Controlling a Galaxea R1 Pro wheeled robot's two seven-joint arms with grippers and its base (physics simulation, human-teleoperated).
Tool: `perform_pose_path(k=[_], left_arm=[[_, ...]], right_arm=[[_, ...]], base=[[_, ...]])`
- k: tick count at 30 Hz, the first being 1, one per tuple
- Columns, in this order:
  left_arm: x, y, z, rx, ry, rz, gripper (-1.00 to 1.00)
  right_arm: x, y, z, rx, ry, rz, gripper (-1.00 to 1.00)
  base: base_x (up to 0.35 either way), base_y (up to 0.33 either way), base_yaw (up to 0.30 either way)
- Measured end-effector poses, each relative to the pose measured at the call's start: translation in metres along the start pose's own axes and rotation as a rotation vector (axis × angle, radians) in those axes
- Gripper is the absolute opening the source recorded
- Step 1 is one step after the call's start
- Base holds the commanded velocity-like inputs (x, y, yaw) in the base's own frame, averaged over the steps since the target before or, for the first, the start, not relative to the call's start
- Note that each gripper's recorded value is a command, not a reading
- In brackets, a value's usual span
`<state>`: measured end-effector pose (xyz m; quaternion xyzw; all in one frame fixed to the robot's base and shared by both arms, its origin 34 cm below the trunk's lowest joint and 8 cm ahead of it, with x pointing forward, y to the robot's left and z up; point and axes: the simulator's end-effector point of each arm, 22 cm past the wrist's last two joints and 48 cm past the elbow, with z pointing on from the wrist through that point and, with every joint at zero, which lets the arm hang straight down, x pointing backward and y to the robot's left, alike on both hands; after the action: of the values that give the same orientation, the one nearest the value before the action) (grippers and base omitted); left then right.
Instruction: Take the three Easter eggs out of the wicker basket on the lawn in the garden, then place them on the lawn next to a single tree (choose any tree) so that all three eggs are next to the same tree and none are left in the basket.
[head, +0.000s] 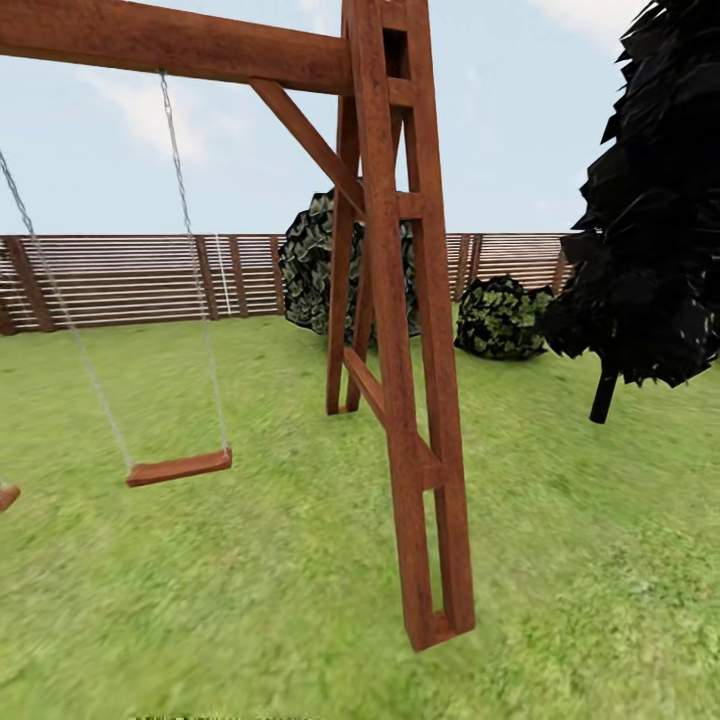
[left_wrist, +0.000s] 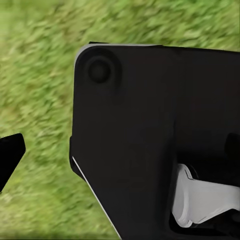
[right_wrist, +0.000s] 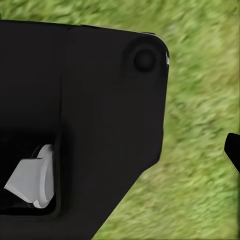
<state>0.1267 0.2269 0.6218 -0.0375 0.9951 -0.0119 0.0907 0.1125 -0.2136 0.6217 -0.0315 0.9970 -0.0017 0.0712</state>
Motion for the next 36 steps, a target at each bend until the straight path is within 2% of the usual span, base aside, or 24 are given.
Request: perform_pose_path(k=[21,36], left_arm=[[-0.0005,-0.0015,0.0,0.007,-0.002,0.004,1.0],[-0.0006,-0.0015,0.0,0.007,-0.003,0.004,1.0]], right_arm=[[0.0012,-0.0003,0.0,0.001,0.005,0.0,1.0],[0.001,-0.0003,0.0,0.0,0.004,0.0,1.0]], base=[[-0.001,0.0,0.288],[-0.078,0.0,0.286]])
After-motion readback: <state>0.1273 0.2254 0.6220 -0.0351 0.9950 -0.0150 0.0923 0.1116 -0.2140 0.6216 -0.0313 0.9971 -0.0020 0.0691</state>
